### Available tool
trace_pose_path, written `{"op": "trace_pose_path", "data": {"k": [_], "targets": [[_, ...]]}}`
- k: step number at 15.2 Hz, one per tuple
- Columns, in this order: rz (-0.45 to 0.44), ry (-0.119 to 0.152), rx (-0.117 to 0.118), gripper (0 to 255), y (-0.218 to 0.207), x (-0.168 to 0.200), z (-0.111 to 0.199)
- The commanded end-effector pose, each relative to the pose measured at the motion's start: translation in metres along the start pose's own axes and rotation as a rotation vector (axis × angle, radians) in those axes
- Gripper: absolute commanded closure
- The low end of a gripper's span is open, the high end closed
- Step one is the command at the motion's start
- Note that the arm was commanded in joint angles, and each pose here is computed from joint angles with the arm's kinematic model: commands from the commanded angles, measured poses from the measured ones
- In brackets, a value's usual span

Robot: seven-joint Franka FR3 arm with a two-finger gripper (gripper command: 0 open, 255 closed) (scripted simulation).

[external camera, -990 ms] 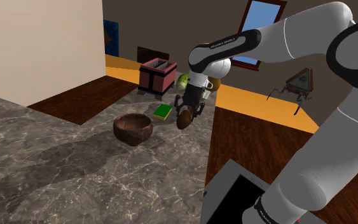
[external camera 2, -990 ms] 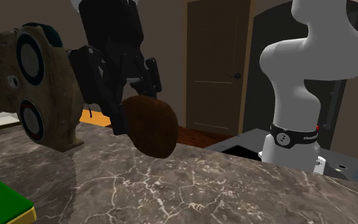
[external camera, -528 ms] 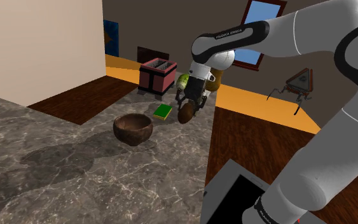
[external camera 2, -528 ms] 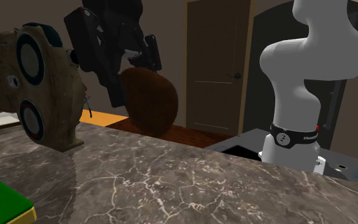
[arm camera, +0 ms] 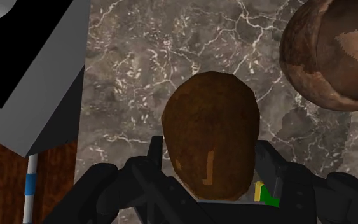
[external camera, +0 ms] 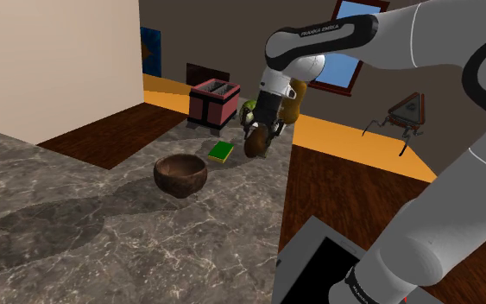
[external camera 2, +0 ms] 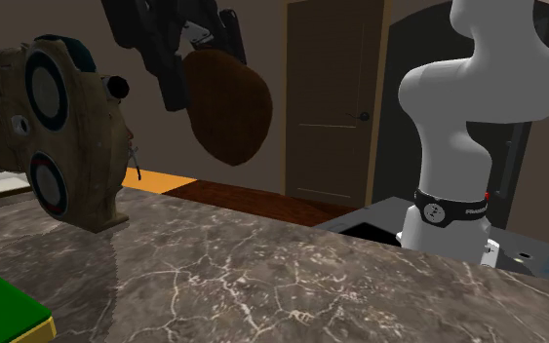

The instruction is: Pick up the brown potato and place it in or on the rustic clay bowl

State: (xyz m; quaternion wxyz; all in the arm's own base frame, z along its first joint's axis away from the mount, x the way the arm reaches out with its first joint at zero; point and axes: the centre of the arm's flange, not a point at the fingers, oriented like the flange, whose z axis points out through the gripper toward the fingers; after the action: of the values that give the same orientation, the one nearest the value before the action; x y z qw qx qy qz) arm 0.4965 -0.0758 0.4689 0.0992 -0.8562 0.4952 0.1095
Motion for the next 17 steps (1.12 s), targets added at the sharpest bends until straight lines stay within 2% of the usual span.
{"op": "trace_pose_path", "data": {"k": [1, 3, 17], "targets": [[0.000, 0.000, 0.000, 255, -0.001, -0.004, -0.010], [0.000, 0.000, 0.000, 255, -0.002, -0.006, -0.018], [0.000, 0.000, 0.000, 255, -0.165, -0.085, 0.018]]}}
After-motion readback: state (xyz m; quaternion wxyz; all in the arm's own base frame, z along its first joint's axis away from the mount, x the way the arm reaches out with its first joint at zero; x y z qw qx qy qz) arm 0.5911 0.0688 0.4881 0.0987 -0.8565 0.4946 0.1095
